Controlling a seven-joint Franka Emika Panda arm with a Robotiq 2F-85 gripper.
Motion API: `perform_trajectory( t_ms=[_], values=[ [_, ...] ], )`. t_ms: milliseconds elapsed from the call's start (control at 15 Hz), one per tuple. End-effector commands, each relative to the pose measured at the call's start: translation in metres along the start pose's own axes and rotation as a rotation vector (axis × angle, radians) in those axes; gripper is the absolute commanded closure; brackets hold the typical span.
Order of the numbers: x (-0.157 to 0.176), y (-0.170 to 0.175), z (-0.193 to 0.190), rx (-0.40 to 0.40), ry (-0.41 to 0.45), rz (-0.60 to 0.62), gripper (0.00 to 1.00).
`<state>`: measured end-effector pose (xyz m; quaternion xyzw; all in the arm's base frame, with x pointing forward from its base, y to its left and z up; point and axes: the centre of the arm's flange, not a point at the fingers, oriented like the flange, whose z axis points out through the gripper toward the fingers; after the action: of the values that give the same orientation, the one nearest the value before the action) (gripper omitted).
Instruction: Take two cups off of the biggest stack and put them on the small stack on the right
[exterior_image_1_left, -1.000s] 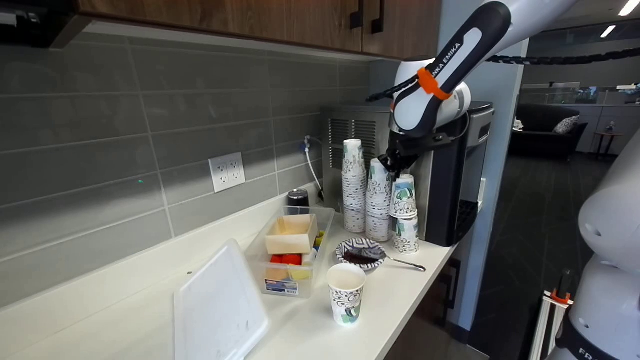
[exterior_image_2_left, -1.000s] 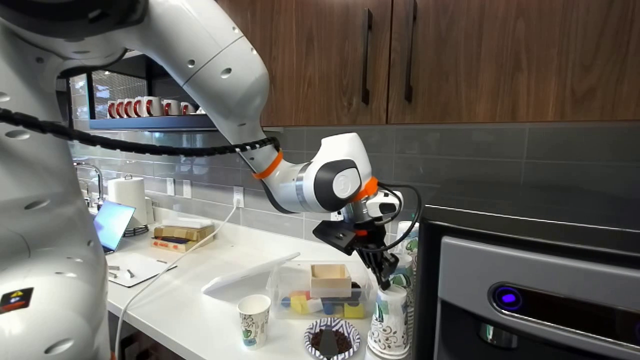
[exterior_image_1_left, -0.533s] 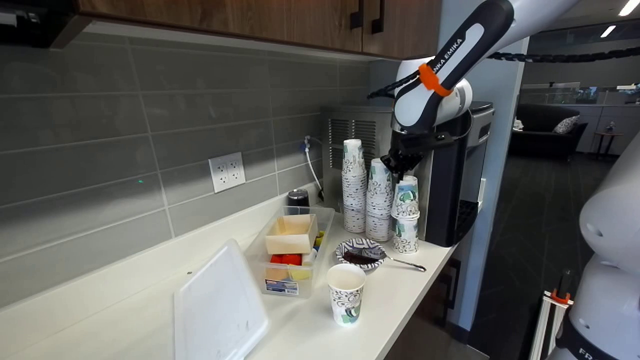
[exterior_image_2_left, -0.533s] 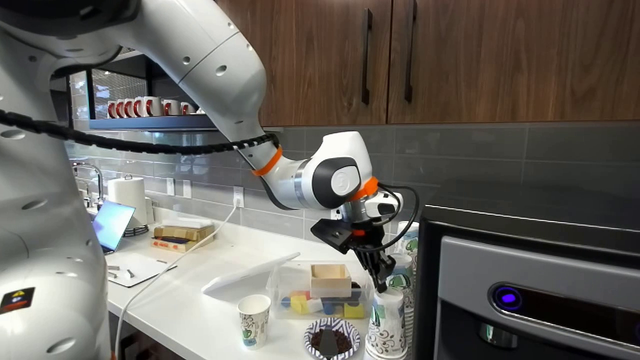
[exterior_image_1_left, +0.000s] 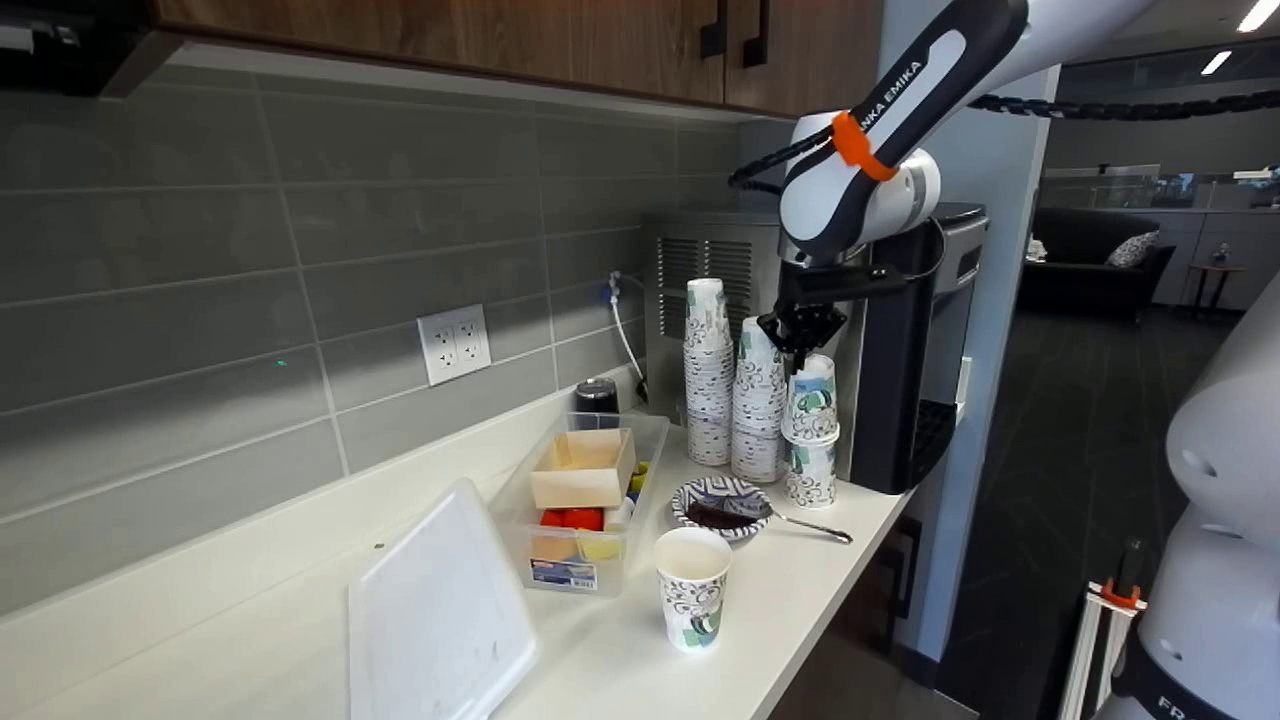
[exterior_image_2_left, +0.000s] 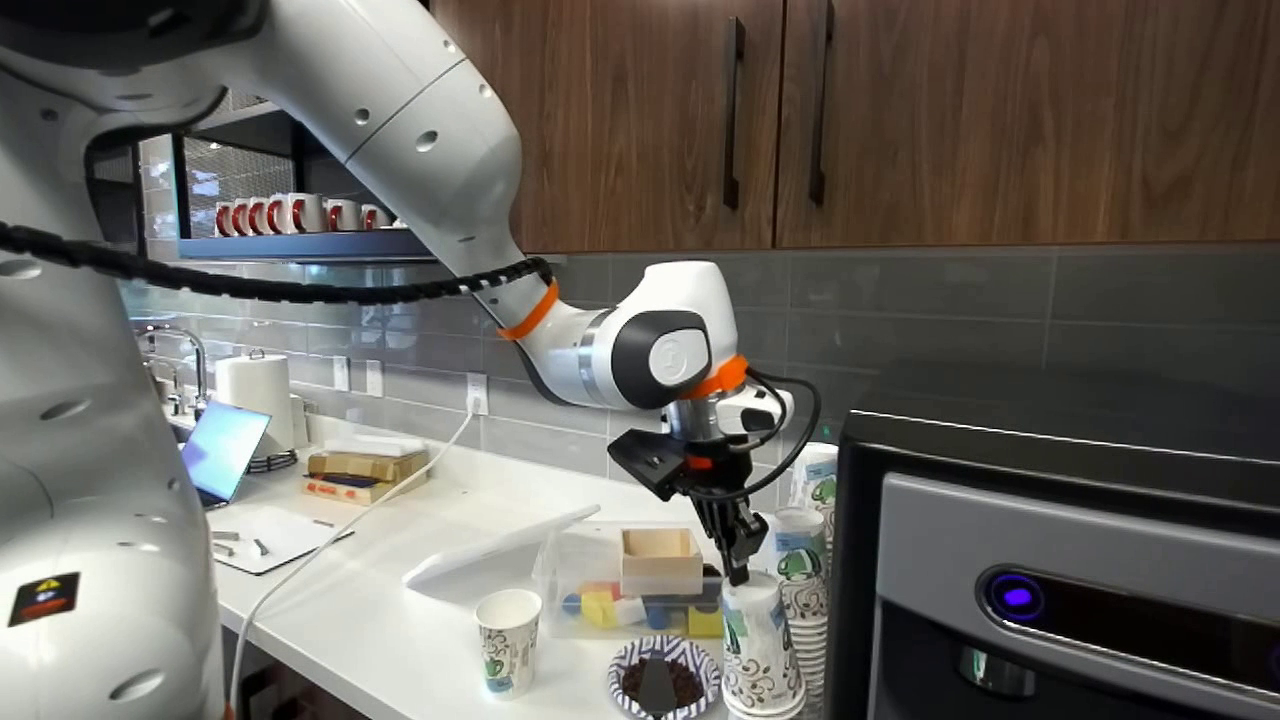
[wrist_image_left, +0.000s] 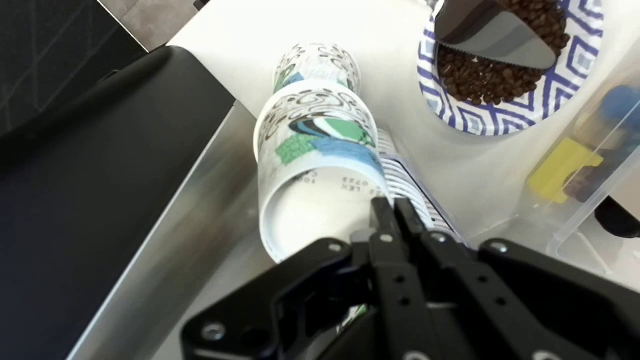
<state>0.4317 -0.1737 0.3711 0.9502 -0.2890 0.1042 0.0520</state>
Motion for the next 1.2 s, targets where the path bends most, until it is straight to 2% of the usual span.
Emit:
perform_trajectory(
  t_ms=[0, 600, 667, 733, 1133],
  values=[
    [-0.007, 0.004, -0.004, 0.012, -0.028, 0.032, 0.99],
    [-0.004, 0.029, 0.002, 0.014, -0.021, 0.087, 0.99],
    [-0.004, 0.028, 0.003, 0.019, -0.021, 0.086, 0.69],
    [-0.004, 0.028, 0.002, 0.023, -0.021, 0.085, 0.69],
    [-0.006, 0.020, -0.002, 0.031, -0.014, 0.080, 0.24]
  ],
)
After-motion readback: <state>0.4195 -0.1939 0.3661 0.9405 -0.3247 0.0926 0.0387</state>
